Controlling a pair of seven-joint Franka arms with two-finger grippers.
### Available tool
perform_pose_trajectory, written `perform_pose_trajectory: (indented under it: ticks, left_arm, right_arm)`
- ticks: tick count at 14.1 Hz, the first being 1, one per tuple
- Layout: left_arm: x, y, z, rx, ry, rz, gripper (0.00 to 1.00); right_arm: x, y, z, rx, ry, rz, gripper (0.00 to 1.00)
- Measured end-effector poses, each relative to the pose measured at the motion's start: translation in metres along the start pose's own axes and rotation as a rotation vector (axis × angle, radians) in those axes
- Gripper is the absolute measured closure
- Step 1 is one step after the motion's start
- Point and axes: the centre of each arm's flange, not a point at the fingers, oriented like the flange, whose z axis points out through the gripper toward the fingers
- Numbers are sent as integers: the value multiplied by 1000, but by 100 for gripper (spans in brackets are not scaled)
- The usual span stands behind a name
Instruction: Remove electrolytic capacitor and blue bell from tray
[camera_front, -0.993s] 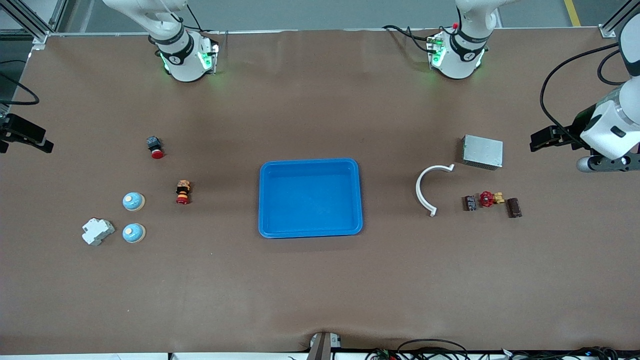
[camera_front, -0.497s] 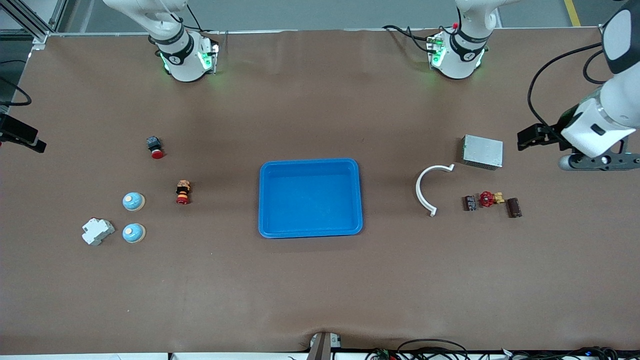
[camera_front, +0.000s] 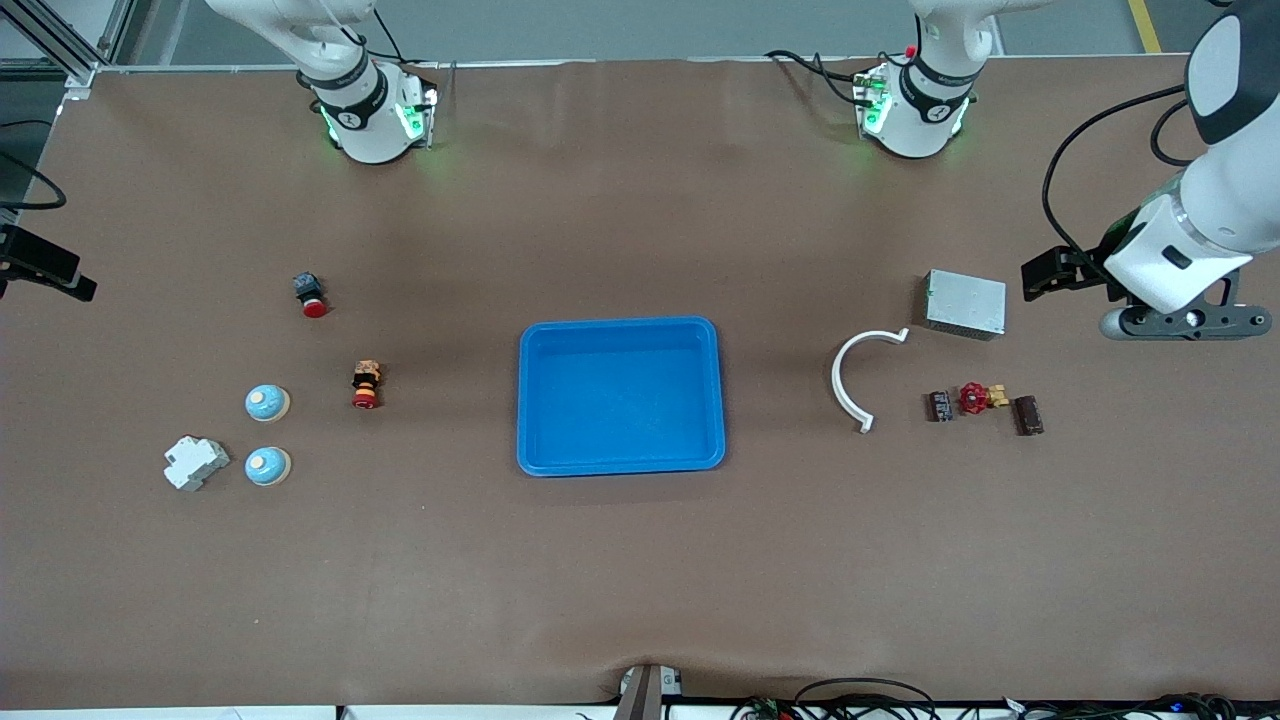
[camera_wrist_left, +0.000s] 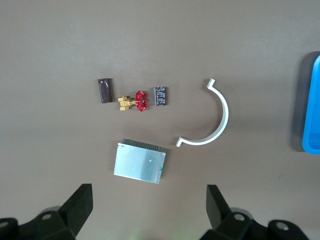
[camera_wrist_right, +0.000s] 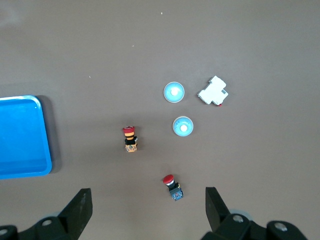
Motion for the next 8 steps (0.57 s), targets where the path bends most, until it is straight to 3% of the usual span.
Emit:
perform_pose_trajectory:
  ticks: [8]
  left_arm:
    - [-1,8,0,5,-1,12,0]
  right_arm:
    - [-5,2,-12,-1,-3,4,0]
